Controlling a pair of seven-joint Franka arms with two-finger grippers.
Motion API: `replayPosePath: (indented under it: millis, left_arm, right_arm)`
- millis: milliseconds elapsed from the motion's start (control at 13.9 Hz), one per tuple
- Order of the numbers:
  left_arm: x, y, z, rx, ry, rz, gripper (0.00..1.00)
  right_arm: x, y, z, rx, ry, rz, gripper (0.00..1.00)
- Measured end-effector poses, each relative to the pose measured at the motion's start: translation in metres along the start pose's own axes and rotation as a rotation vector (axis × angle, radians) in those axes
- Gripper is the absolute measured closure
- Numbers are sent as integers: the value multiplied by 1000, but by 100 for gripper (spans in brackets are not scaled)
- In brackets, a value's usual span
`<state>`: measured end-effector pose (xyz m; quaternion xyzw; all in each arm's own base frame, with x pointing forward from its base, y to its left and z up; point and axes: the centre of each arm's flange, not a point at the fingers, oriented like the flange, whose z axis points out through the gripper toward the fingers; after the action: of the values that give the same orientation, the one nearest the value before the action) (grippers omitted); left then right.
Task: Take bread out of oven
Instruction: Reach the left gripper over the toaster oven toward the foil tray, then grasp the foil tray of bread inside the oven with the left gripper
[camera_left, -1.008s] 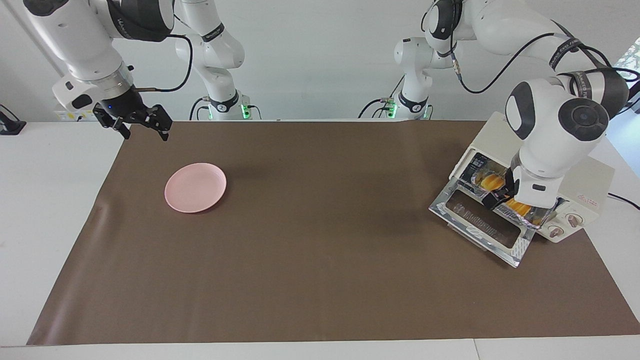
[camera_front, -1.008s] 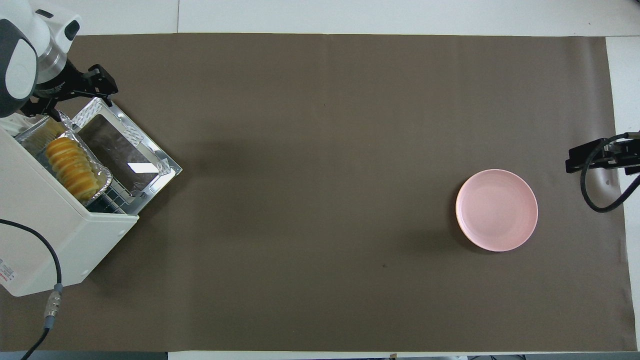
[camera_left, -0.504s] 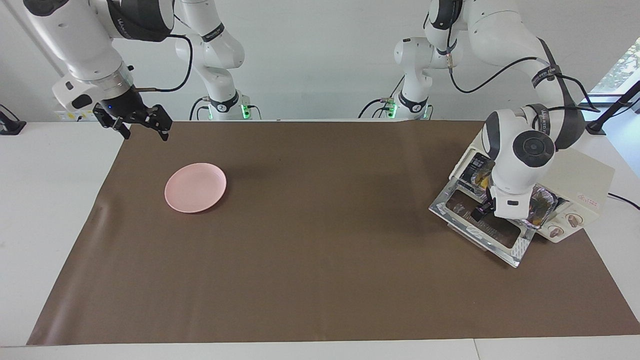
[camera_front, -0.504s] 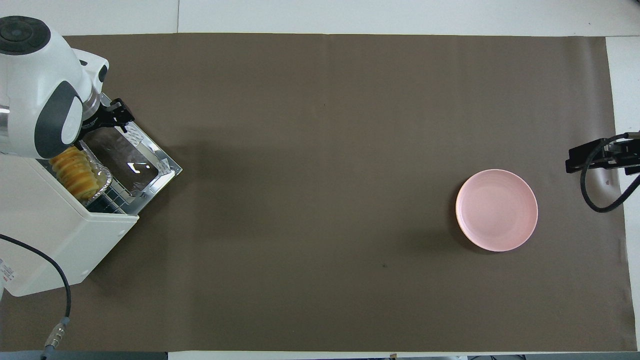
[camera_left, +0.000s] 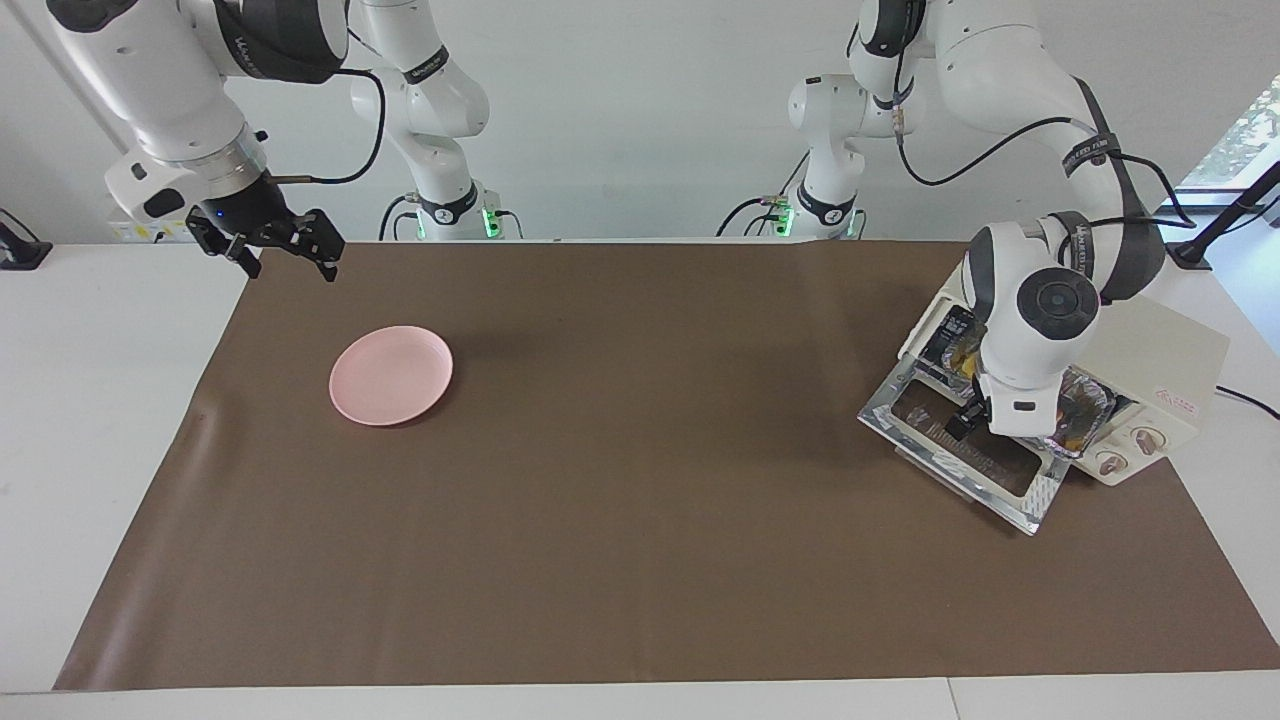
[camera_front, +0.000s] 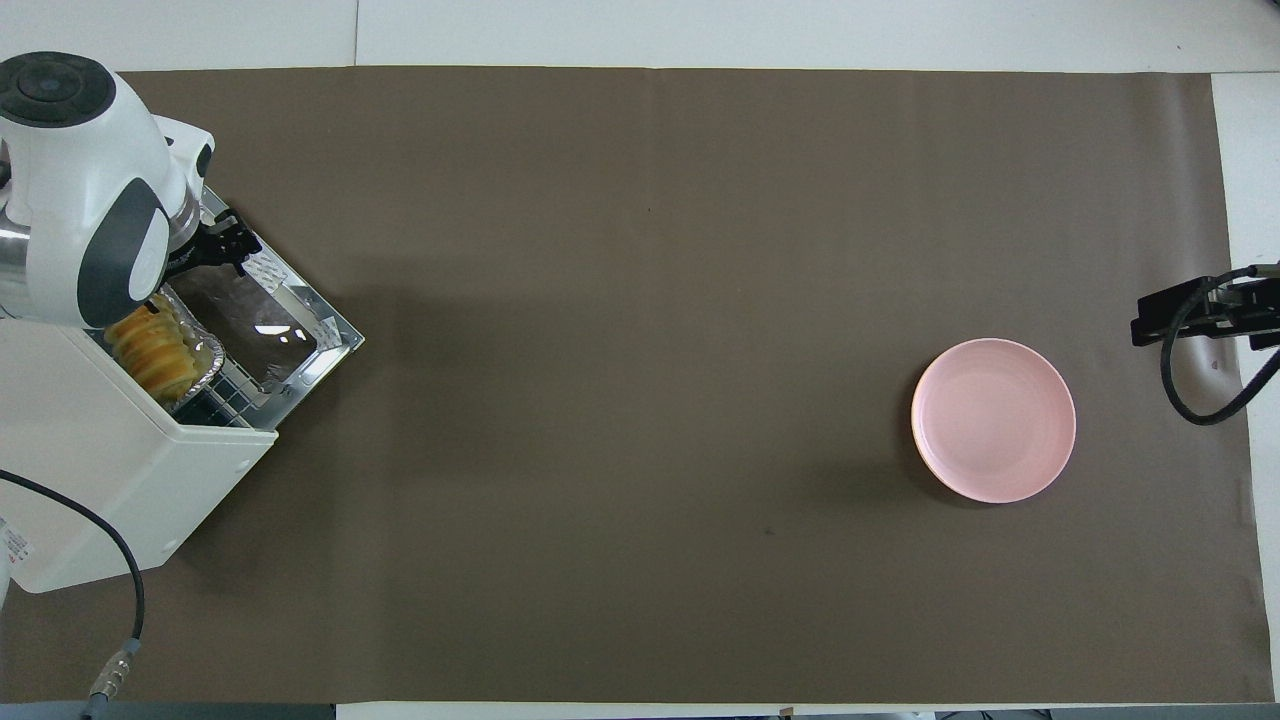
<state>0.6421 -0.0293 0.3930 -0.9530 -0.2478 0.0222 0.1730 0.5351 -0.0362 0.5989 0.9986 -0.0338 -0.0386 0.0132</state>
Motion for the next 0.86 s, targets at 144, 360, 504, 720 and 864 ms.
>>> replayPosePath:
  millis: [144, 360, 504, 720, 864]
  left_arm:
    - [0, 0, 8, 26, 25, -14, 0]
    - [1, -2, 13, 33, 36, -25, 0]
    - [5, -4, 13, 24, 47, -31, 0]
    - [8, -4, 13, 9, 62, -63, 0]
    - [10, -7, 18, 3, 65, -85, 0]
  right_arm:
    - [0, 0, 0, 0, 0, 0, 0]
    - [0, 0, 0, 0, 0, 0, 0]
    - [0, 0, 0, 0, 0, -1, 0]
    - [0, -4, 0, -1, 0, -8, 0]
    - [0, -6, 0, -1, 0, -12, 0]
